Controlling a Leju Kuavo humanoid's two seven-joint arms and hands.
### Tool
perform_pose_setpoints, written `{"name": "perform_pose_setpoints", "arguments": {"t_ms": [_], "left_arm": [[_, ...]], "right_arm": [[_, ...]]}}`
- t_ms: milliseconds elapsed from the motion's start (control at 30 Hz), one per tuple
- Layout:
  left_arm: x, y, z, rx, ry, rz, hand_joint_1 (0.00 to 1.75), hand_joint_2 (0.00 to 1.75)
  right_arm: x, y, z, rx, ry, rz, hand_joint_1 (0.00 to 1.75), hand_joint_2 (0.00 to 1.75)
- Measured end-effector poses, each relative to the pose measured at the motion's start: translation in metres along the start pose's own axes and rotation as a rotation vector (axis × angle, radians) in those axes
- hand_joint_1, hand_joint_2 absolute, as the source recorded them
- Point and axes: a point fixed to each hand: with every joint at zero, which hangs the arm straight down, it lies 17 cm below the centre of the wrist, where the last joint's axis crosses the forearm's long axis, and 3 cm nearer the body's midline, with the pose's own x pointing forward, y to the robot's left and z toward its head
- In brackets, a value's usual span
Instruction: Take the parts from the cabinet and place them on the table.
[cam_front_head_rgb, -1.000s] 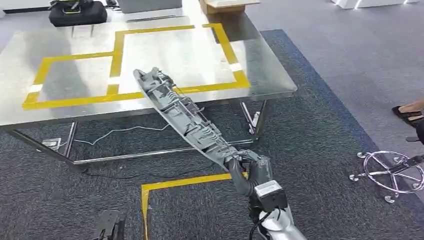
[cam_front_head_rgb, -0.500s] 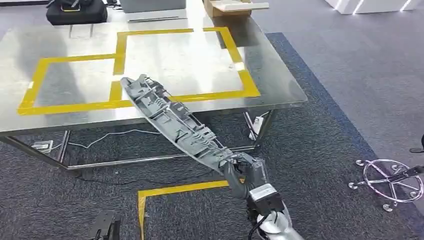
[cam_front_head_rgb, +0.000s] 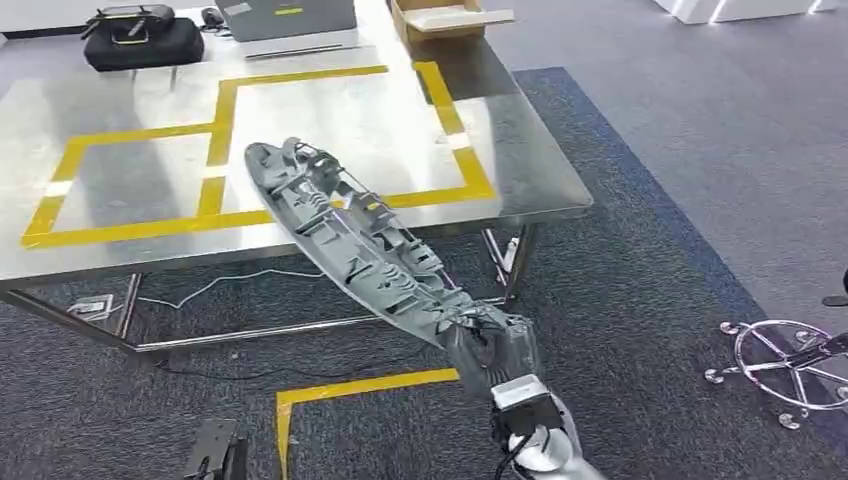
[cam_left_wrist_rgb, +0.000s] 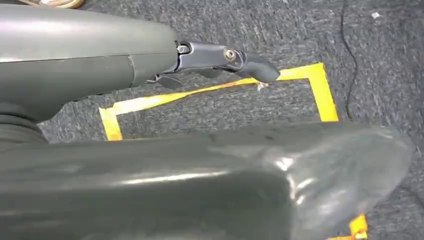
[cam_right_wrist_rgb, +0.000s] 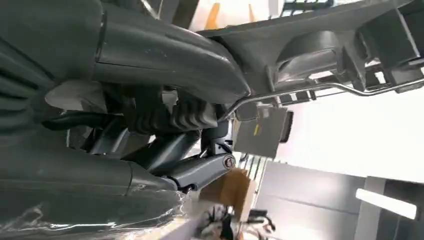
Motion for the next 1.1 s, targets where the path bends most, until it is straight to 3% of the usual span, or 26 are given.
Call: {"name": "perform_pose_setpoints", "arguments": {"t_ms": [200,467,1100], "left_arm": [[0.001,-0.002,-0.001,-0.007,0.004,-0.007,0.00,0.00],[0.004,-0.003,-0.003,-0.014,0.006,0.017,0.00,0.00],[0.004,-0.003,-0.007,-0.035,0.034,-0.008,0.00,0.00]], "right_arm": [[0.011,0.004,-0.009,0.040,-0.039,0.003,1.75,1.75],[0.007,0.011,-0.028,0.103,-0.081,0.141,1.75,1.75],[-0.035,0.034,-0.033,0.184,0.040,0.112,1.75,1.75]]}}
